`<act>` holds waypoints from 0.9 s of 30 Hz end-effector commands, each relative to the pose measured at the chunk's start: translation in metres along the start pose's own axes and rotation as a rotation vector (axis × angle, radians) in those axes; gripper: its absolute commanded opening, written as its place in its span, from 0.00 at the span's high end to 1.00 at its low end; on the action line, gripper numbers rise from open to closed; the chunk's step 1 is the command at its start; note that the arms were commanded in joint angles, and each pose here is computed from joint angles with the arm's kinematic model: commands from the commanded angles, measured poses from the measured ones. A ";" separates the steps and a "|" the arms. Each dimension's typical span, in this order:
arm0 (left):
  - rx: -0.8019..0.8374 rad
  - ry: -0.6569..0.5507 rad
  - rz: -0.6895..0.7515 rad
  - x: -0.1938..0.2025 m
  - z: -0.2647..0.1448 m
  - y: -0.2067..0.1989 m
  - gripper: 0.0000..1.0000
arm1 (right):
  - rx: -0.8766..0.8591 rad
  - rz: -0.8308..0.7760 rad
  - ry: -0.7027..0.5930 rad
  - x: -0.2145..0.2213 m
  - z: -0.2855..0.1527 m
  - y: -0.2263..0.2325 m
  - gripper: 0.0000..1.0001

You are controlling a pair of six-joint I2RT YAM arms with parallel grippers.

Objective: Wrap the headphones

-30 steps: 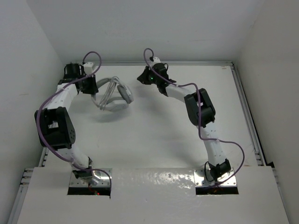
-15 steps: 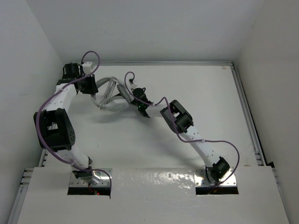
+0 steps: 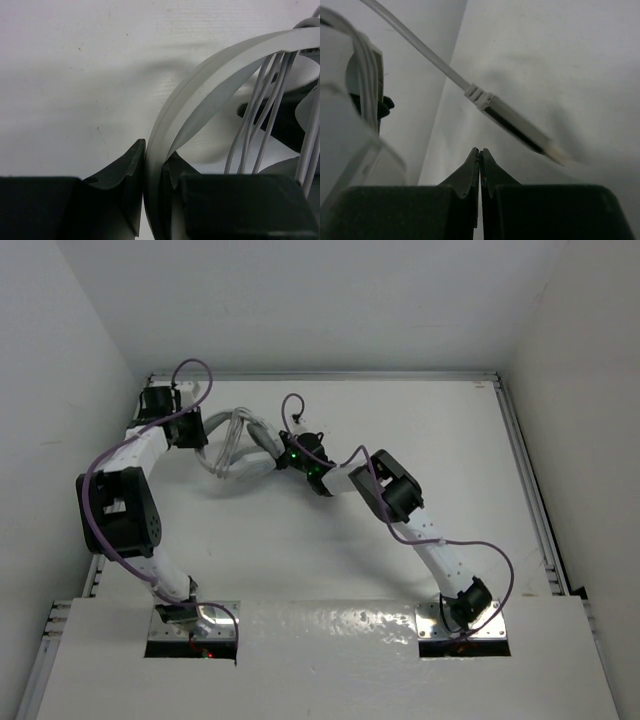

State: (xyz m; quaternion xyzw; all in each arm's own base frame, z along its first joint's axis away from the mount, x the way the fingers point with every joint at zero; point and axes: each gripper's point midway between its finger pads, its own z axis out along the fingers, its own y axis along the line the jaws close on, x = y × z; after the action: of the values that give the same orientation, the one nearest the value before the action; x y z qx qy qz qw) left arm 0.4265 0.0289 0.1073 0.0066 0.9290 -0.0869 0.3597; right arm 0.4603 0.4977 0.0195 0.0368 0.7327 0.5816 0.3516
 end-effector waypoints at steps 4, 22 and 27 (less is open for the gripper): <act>-0.017 -0.127 -0.054 -0.040 -0.003 0.016 1.00 | 0.073 -0.016 -0.014 -0.007 -0.042 0.018 1.00; -0.262 -0.117 -0.226 0.018 -0.058 0.123 1.00 | 0.034 -0.305 0.129 0.000 -0.102 0.057 1.00; -0.285 -0.100 -0.324 0.033 -0.045 0.137 1.00 | 0.031 -0.335 0.133 0.000 -0.110 0.060 1.00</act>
State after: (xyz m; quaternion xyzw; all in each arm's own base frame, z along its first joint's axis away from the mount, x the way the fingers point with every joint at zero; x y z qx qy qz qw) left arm 0.3581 0.1551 0.0752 -0.1651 0.9311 -0.0041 0.3252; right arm 0.3781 0.4272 0.0469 -0.0858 0.7847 0.4960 0.3618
